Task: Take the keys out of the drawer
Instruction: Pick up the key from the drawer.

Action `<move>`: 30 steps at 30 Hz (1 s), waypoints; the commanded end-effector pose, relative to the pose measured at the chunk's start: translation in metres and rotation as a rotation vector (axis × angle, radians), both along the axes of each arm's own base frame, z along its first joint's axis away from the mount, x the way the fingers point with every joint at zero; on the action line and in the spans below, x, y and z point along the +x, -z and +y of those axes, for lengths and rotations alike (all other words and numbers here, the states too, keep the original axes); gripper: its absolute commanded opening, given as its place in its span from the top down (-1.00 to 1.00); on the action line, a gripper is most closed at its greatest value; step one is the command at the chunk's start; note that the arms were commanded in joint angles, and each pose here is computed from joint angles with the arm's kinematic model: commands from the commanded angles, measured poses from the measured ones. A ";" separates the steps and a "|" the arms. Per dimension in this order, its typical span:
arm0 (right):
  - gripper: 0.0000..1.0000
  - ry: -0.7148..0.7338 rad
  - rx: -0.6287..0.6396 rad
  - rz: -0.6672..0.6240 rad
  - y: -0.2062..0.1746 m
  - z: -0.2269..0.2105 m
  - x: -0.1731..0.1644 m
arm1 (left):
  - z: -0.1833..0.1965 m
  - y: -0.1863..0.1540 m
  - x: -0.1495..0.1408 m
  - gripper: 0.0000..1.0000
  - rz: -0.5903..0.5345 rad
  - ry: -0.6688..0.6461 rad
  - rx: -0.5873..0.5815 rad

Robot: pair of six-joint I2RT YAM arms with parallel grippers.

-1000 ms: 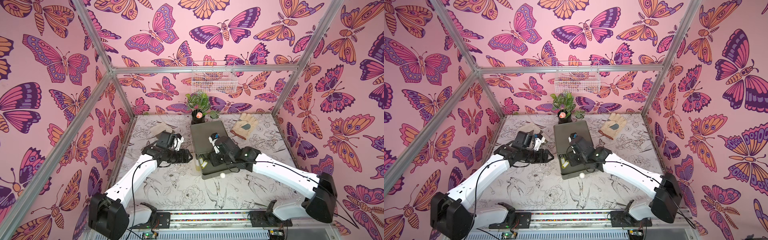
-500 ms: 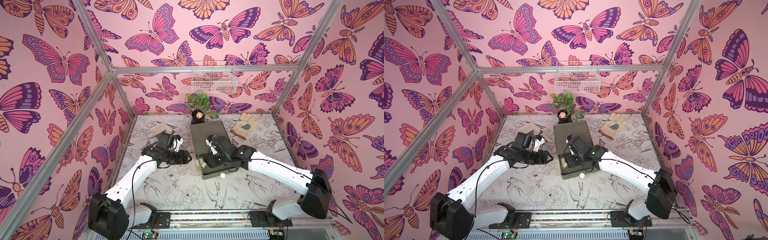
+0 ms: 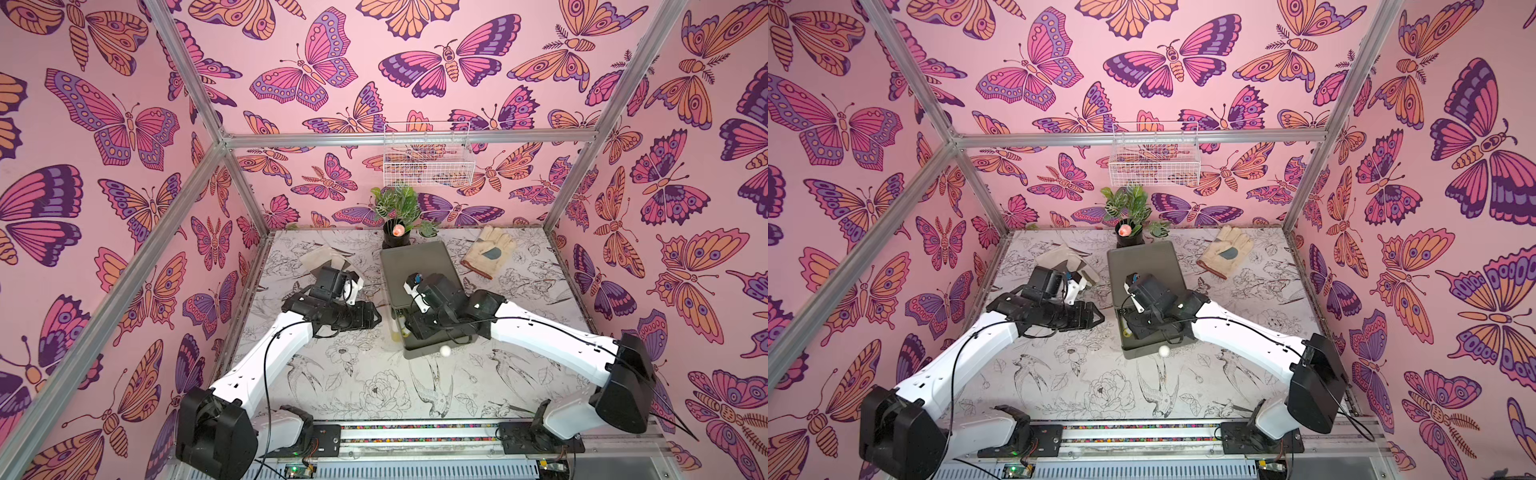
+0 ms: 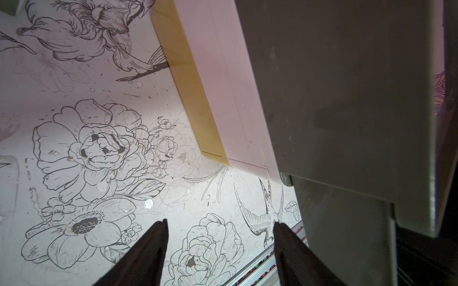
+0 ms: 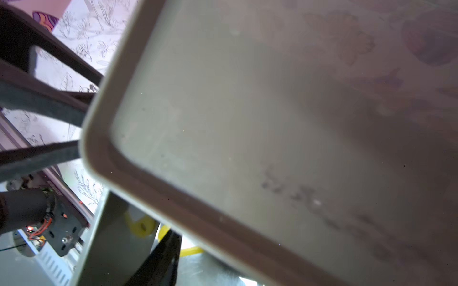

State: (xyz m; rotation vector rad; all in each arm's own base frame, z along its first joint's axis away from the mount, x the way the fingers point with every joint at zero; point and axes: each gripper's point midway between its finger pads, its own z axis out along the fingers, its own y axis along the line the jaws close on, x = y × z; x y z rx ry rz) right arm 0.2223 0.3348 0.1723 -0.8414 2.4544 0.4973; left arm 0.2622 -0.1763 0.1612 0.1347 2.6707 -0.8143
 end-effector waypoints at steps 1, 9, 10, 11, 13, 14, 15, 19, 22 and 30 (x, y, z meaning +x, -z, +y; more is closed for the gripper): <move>-0.16 -0.038 -0.031 -0.049 -0.005 0.006 0.006 | 0.004 0.004 -0.005 -0.46 0.017 -0.014 -0.001; -0.12 -0.045 -0.077 -0.070 -0.001 0.003 0.008 | 0.005 0.007 -0.005 -0.46 0.027 -0.024 -0.001; -0.11 -0.046 -0.083 -0.069 0.000 0.002 0.008 | 0.006 0.007 -0.005 -0.46 0.027 -0.025 -0.001; -0.09 -0.045 -0.087 -0.068 0.000 0.001 0.008 | 0.006 0.007 -0.005 -0.46 0.029 -0.026 -0.002; -0.01 -0.045 -0.091 -0.066 0.002 0.001 0.008 | 0.006 0.007 -0.005 -0.46 0.031 -0.030 -0.003; 0.04 -0.042 -0.094 -0.065 0.002 0.000 0.007 | 0.006 0.007 -0.005 -0.46 0.033 -0.030 -0.005; 0.11 -0.039 -0.098 -0.065 0.003 -0.001 0.008 | 0.006 0.007 -0.005 -0.46 0.034 -0.031 -0.005; 0.46 -0.029 -0.103 -0.071 0.003 -0.003 0.009 | 0.006 0.008 -0.004 -0.46 0.038 -0.034 -0.008; 0.63 -0.031 -0.097 -0.069 0.003 -0.001 0.009 | 0.006 0.008 -0.004 -0.46 0.041 -0.033 -0.011; 0.79 -0.025 -0.066 -0.076 -0.004 0.004 0.011 | 0.007 0.010 -0.006 -0.46 0.049 -0.033 -0.014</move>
